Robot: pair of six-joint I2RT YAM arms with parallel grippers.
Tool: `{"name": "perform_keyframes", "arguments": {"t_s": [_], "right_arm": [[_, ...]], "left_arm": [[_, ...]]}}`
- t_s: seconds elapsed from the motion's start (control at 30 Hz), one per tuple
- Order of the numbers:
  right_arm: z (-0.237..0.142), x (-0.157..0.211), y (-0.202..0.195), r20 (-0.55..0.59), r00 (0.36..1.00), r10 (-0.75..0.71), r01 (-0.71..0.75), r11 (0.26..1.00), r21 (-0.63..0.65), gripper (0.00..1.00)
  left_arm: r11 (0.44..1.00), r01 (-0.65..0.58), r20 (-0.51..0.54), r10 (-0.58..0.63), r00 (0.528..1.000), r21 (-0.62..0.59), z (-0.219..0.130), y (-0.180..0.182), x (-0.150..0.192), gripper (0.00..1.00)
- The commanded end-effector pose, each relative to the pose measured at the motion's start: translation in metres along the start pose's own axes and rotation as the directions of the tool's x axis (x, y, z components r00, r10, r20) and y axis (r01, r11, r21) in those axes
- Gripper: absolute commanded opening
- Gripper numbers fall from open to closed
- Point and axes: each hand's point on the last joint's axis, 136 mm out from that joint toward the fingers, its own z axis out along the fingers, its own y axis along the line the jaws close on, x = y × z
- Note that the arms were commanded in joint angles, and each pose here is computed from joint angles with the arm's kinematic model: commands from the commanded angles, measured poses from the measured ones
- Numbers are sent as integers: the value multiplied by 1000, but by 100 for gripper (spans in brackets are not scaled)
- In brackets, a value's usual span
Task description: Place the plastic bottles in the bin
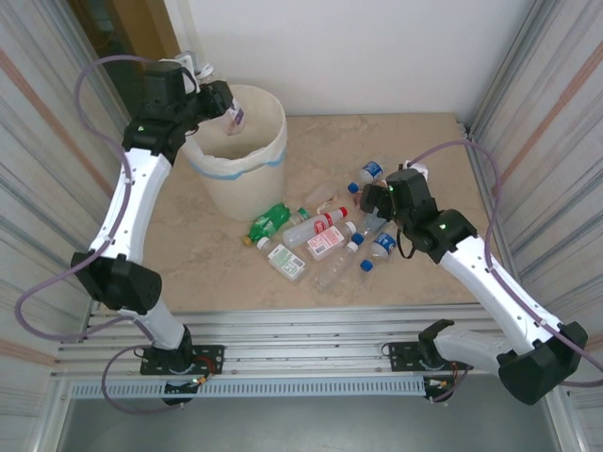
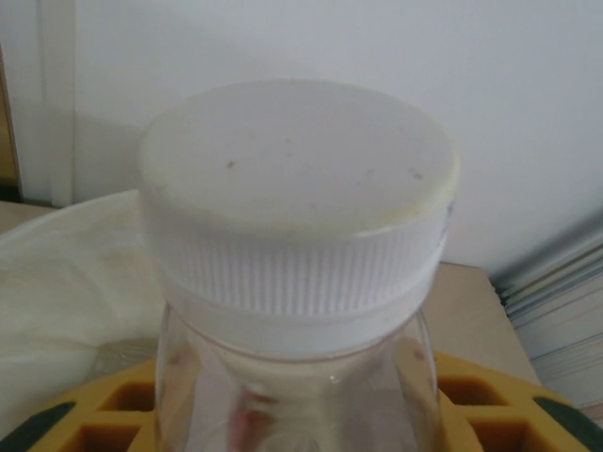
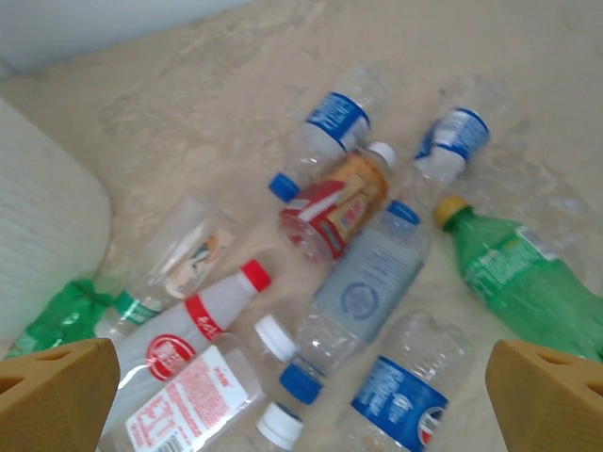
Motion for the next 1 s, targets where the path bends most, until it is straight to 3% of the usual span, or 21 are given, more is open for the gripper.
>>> {"name": "perform_keyframes", "arguments": {"t_s": [0.0,0.27,0.43,0.67,0.83,0.97], "right_arm": [[2,19,-28,-75,994,82,-76,994,79,98],[21,70,-54,-237,955,179,-150,979,136,100],[36,111,-62,-356,906,228,-174,969,178,93],[51,149,-63,-445,853,273,-205,959,196,87],[58,157,-62,-467,836,287,-213,955,205,87],[61,159,-63,-472,835,285,-206,955,212,88]], "left_arm": [[1000,27,-14,-27,1000,13,11,1,2,19],[999,42,-95,-44,995,-27,44,22,35,25],[998,50,-147,-55,988,-38,61,29,54,31],[997,53,-174,-61,983,-48,67,34,64,52],[998,41,-151,-48,987,-43,57,30,54,68],[998,40,-130,-45,990,-38,47,25,46,74]]}}
